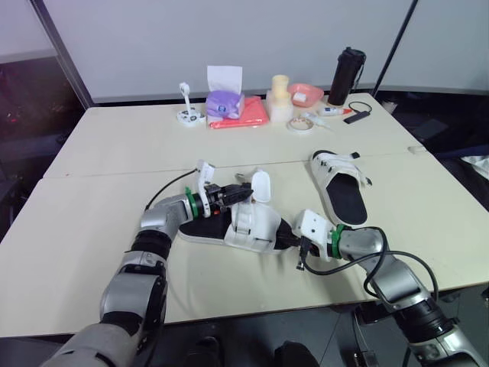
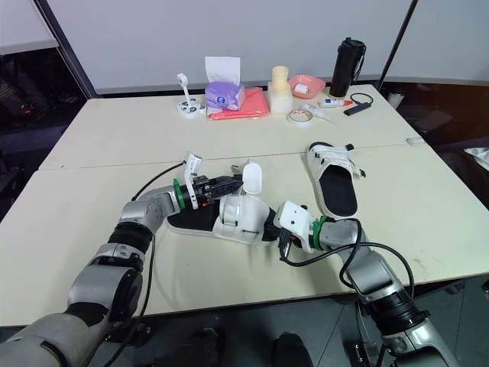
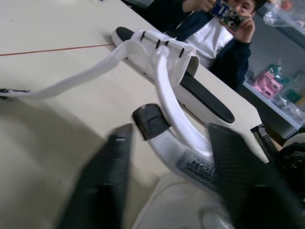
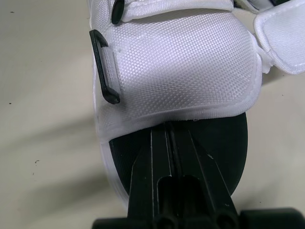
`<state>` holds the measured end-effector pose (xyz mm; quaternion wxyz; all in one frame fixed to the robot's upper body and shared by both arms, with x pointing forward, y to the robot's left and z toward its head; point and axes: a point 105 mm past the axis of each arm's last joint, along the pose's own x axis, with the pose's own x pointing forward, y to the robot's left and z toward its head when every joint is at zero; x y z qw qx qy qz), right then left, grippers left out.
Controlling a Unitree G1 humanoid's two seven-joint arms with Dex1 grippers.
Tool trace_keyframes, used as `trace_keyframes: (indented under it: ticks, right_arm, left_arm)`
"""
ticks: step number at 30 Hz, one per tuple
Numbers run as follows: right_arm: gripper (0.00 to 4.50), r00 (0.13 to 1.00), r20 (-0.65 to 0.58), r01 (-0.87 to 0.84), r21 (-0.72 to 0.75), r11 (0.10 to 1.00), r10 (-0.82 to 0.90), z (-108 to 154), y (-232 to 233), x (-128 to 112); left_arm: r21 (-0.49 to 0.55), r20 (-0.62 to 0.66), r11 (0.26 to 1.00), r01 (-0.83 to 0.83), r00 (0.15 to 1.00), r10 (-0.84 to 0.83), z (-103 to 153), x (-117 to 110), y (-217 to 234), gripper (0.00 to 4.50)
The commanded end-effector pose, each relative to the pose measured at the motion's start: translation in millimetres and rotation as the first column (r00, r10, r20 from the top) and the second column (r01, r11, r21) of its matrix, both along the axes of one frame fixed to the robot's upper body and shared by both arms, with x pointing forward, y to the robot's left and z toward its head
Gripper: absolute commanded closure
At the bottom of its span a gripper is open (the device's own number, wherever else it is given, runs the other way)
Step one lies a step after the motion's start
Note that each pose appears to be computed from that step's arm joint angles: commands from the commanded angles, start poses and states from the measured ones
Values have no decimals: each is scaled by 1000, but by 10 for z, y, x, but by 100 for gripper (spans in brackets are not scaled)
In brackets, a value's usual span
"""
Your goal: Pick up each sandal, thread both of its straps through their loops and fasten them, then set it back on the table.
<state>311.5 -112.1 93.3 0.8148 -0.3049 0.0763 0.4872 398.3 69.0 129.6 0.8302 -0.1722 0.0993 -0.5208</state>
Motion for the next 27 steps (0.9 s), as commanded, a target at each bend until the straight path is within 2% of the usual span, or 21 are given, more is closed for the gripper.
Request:
trace_keyframes:
  ticks: [1,2,8,17,27]
  right_arm:
    - [450,997,-77,27,-43,999,-31,-234,-59,-39]
    - [450,997,-77,28,-44,999,-31,-235,-63,-40]
    - [450,997,-74,29,-46,999,-33,-233,-68,-35]
    - [450,997,-72,25,-53,998,-29,-246,-69,-30]
    - [450,997,-69,17,-61,998,-21,-247,-75,-23]
  left_arm:
    - [-22,46,1000,21,999,-20,162,15,13,403]
    - [-24,46,999,27,999,-26,169,9,12,444]
    - [-53,49,997,65,997,-62,261,-48,84,444]
    - [-224,108,953,204,977,-183,614,-378,208,444]
    - [-313,113,927,206,977,-179,796,-454,173,444]
